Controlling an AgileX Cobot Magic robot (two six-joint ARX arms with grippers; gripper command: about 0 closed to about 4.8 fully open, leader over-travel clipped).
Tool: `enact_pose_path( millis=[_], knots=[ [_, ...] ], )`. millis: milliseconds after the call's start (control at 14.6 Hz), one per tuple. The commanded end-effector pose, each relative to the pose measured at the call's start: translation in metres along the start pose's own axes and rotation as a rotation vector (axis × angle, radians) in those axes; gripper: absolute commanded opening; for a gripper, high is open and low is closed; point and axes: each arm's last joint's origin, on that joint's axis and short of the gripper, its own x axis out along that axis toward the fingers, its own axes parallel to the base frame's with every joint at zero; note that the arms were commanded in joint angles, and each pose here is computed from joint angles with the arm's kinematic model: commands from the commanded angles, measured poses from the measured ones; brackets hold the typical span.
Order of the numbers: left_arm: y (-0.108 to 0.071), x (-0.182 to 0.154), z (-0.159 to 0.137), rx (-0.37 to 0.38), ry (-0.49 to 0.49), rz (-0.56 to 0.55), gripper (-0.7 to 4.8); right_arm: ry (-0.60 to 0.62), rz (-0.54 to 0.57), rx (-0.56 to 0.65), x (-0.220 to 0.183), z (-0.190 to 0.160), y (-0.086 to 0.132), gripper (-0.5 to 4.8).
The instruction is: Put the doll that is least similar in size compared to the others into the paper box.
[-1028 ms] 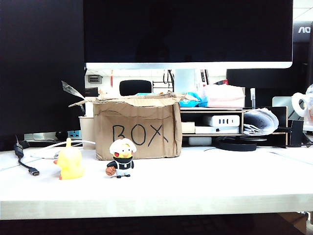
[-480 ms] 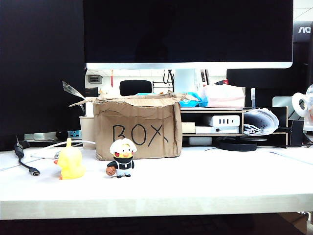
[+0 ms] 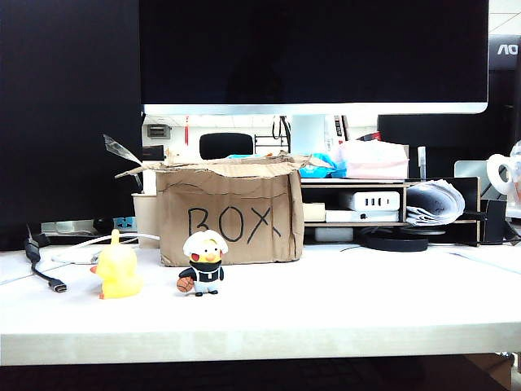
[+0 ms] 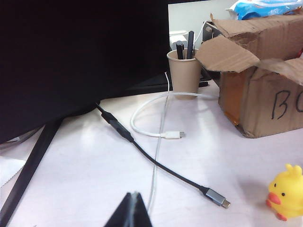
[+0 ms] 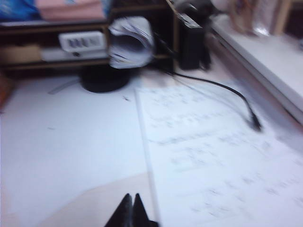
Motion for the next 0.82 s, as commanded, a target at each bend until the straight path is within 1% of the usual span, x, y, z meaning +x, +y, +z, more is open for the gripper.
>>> enact_pose_path(
  millis=[69,343,548,754,822],
  knots=[
    [0.0001,-0.0001,0.0014,0.000,-0.013,-0.003,-0.05,-0.025,0.028,-0.008,0.0002,0.0007,0.0034,0.01],
    [0.0001,-0.0001,0.0014,0.000,-0.013,-0.003,-0.05,-0.056,0.035,-0.034,0.0001,0.0037,0.0039,0.01],
    [0.0001,-0.0001,0.0014,0.000,-0.013,-0.003,-0.05,-0.094,0.042,-0.029,-0.0002,0.0075,0.0042,0.01],
    [0.0001,-0.0001,0.0014,0.000,-0.013,-0.002,-0.05,-0.096,0.139,-0.031,-0.0005,0.0080,0.0066,0.01],
    [0.0001,-0.0001,0.0014,0.000,-0.013,-0.002,-0.05,-0.095,0.141,-0.022,-0.0005,0.0080,0.0067,0.01]
  ],
)
